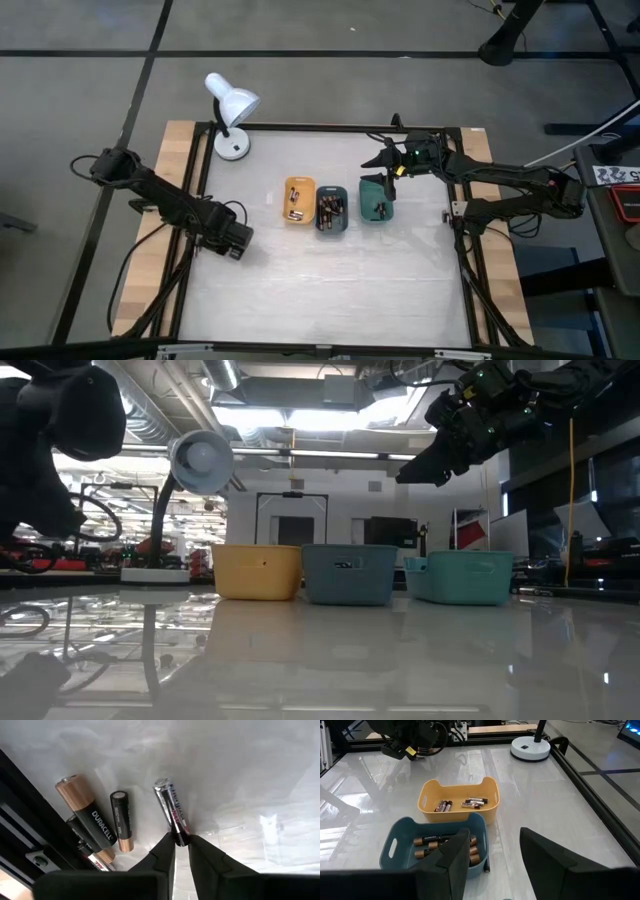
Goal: Sort batteries
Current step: Put the silver battery into the yellow bin
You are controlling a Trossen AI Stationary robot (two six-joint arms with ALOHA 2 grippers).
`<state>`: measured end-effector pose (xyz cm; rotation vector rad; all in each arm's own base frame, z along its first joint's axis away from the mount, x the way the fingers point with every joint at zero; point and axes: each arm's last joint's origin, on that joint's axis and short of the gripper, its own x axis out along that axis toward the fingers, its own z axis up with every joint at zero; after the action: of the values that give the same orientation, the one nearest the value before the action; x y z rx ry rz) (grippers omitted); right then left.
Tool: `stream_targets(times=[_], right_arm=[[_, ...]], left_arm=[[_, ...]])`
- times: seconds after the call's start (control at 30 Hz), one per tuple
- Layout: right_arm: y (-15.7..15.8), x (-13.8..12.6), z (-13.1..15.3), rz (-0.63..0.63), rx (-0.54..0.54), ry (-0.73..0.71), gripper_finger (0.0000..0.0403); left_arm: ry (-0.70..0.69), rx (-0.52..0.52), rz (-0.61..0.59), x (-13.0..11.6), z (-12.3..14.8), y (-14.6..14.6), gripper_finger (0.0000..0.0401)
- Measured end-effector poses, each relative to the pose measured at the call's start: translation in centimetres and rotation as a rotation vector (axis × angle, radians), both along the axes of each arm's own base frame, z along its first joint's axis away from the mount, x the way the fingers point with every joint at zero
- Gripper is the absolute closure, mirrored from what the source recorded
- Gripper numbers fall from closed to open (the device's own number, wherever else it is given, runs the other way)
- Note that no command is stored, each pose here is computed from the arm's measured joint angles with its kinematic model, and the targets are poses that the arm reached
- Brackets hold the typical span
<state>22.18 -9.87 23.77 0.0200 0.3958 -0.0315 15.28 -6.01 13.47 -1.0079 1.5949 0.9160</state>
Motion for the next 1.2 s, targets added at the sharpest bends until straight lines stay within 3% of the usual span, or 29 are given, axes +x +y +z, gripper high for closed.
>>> stream_targets(times=[0.17, 0.33, 0.87, 1.2], right_arm=[[0.00, 0.00, 0.00, 0.000, 0.000, 0.000, 0.0230], [0.00, 0.00, 0.00, 0.000, 0.000, 0.000, 0.0230], [0.00, 0.00, 0.00, 0.000, 0.000, 0.000, 0.0230], [0.00, 0.00, 0.00, 0.000, 0.000, 0.000, 0.0230]], left_arm=[[-0.047, -0.016, -0.100, 0.25, -0.01, -0.07, 0.0375], [-0.101, -0.027, -0.170, 0.64, -0.03, -0.11, 0.0366], [-0.092, 0.014, -0.100, 0.64, -0.07, -0.01, 0.0253], [-0.143, 0.021, -0.092, 0.35, 0.68, 0.20, 0.0249]])
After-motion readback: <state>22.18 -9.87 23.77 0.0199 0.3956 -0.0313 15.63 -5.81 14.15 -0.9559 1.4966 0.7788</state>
